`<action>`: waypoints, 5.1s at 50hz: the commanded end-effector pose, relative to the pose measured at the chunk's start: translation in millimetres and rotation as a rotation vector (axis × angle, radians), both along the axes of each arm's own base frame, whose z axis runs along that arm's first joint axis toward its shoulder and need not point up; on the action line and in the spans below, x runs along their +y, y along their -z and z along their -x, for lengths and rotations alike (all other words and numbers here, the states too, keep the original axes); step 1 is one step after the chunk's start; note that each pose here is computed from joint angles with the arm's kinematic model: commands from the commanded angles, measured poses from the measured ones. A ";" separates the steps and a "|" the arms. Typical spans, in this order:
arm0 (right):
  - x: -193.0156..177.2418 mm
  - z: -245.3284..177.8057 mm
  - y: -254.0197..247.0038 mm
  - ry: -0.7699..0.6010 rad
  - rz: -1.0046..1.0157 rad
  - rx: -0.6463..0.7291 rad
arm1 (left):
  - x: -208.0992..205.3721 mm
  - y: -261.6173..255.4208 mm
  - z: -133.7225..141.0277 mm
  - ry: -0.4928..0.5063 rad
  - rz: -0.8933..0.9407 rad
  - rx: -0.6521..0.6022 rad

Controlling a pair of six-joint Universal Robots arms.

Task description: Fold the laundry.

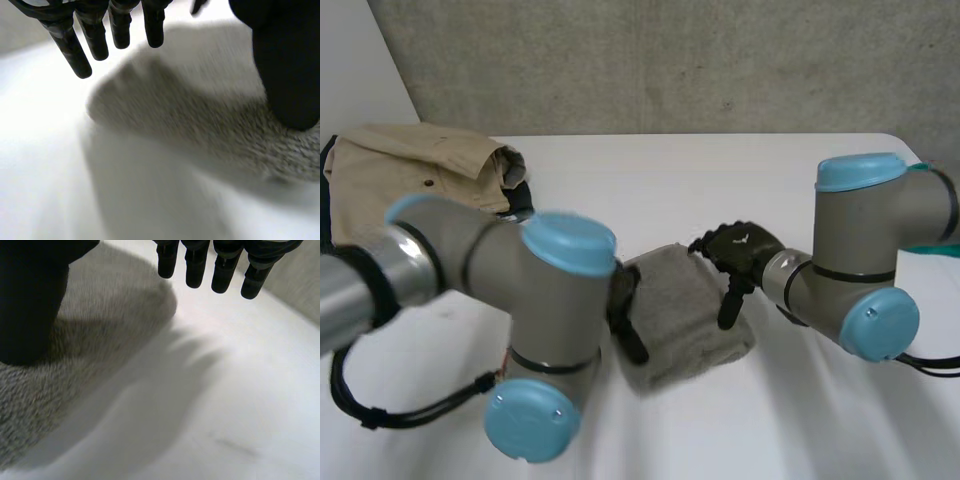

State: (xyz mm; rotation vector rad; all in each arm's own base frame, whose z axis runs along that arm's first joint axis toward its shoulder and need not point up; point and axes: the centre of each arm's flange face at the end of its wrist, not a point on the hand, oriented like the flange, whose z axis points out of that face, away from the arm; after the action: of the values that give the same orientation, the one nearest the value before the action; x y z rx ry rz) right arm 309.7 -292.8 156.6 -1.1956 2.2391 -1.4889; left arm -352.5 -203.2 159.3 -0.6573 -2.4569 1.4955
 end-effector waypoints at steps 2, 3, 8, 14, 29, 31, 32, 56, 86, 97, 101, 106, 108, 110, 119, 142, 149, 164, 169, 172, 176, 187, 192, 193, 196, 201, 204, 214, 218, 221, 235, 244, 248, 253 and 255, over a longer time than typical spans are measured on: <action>32.0 6.7 -33.5 -0.071 0.257 0.028 | -6.5 -95.9 -7.3 -0.013 0.230 0.216; 36.0 8.1 -31.8 -0.077 0.266 0.034 | -6.0 -108.9 -8.5 0.001 0.272 0.241; 60.8 18.3 -13.4 -0.112 0.255 0.070 | -4.8 -125.1 -2.9 0.124 0.355 0.240; 98.2 26.1 19.3 -0.163 0.157 0.089 | -5.2 -124.9 4.9 0.370 0.396 0.179; 79.6 12.2 46.1 -0.183 0.316 0.007 | 11.9 -124.1 15.5 0.719 0.357 0.239; 77.2 10.8 47.4 -0.182 0.317 0.005 | 12.7 -123.5 15.6 0.720 0.352 0.240; 76.4 10.4 49.9 -0.182 0.312 0.007 | 12.9 -122.7 15.4 0.720 0.349 0.239; 40.0 -14.6 38.2 -0.180 0.436 -0.068 | 12.5 -122.6 14.4 0.718 0.350 0.242; -222.4 227.4 -50.1 0.503 0.829 -0.266 | 15.2 -169.3 20.5 0.725 0.478 0.365; -234.4 298.1 54.1 0.539 0.640 -0.016 | 12.4 -155.9 19.9 0.719 0.440 0.351; -228.4 307.0 42.5 0.546 0.611 0.068 | 12.3 -156.3 19.9 0.719 0.441 0.352; -216.0 303.1 -9.8 0.547 0.603 0.072 | 14.6 -160.3 19.6 0.723 0.451 0.356; -205.0 301.7 -44.4 0.559 0.604 0.070 | 15.0 -162.0 19.1 0.721 0.456 0.357; -199.6 302.1 -60.5 0.576 0.604 0.073 | 15.9 -162.2 19.2 0.723 0.456 0.358; -178.4 325.8 -169.4 0.915 0.768 0.172 | 13.9 -171.4 19.2 0.714 0.489 0.367; -35.0 91.6 -110.8 0.073 0.714 -0.135 | -240.1 -116.1 -158.0 -0.199 0.715 -0.174; -10.9 90.5 -65.9 0.060 0.566 -0.107 | -300.8 -11.7 -196.3 -0.217 0.724 -0.454; 3.3 97.1 -46.3 0.071 0.501 -0.079 | -306.1 -28.1 -162.1 -0.114 0.896 -0.441; 8.1 99.0 -60.0 0.083 0.547 -0.078 | -248.2 -109.0 -122.5 -0.057 0.976 -0.294; 9.1 99.4 -68.6 0.087 0.574 -0.083 | -197.8 -148.8 -92.1 0.001 0.977 -0.099; 10.3 100.4 -76.8 0.093 0.595 -0.093 | -124.9 -174.1 -51.6 0.122 0.886 0.164; 2.9 118.4 -79.5 0.198 0.583 -0.062 | 4.2 -54.0 27.2 0.373 0.328 0.216; 2.6 120.2 -75.5 0.207 0.538 -0.050 | 17.6 -12.9 37.2 0.319 0.214 0.095; 2.7 120.7 -74.7 0.208 0.529 -0.048 | 17.2 -13.3 35.6 0.298 0.205 0.067; 5.7 120.1 -73.7 0.206 0.492 -0.044 | 17.3 -28.0 33.0 0.276 0.220 0.067; 13.1 120.3 -71.3 0.206 0.405 -0.025 | 2.3 -85.9 6.7 0.191 0.329 0.136; 23.7 120.0 -69.6 0.215 0.307 -0.010 | -8.5 -93.6 -12.9 0.140 0.340 0.130; 90.2 97.0 -52.2 0.120 -0.087 -0.003 | -16.9 -62.9 -95.8 0.074 0.303 -0.181; 109.0 91.4 -33.6 0.083 -0.138 0.015 | -12.2 -31.9 -121.1 0.141 0.244 -0.330; 118.1 78.9 -23.1 0.033 -0.084 -0.001 | -13.5 -11.7 -136.6 0.181 0.217 -0.394; 91.2 62.6 13.5 0.079 0.064 -0.034 | -48.9 36.6 -138.1 0.218 0.325 -0.394; 87.7 64.3 -13.5 0.090 0.166 -0.070 | -54.9 42.2 -134.3 0.229 0.330 -0.393; 87.5 64.5 -41.1 0.091 0.244 -0.109 | -53.0 10.6 -132.2 0.209 0.417 -0.371; 92.6 66.8 -90.2 0.087 0.349 -0.150 | -32.6 -56.2 -128.3 0.181 0.606 -0.296; 97.7 68.6 -122.8 0.073 0.398 -0.146 | -21.6 -81.2 -126.5 0.175 0.667 -0.249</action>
State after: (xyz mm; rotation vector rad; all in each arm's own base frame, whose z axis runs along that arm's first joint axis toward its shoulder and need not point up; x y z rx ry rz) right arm 244.7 -205.1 211.7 -1.0506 2.0862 -1.9010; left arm -221.8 -253.1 162.7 -1.3155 -2.1815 2.0150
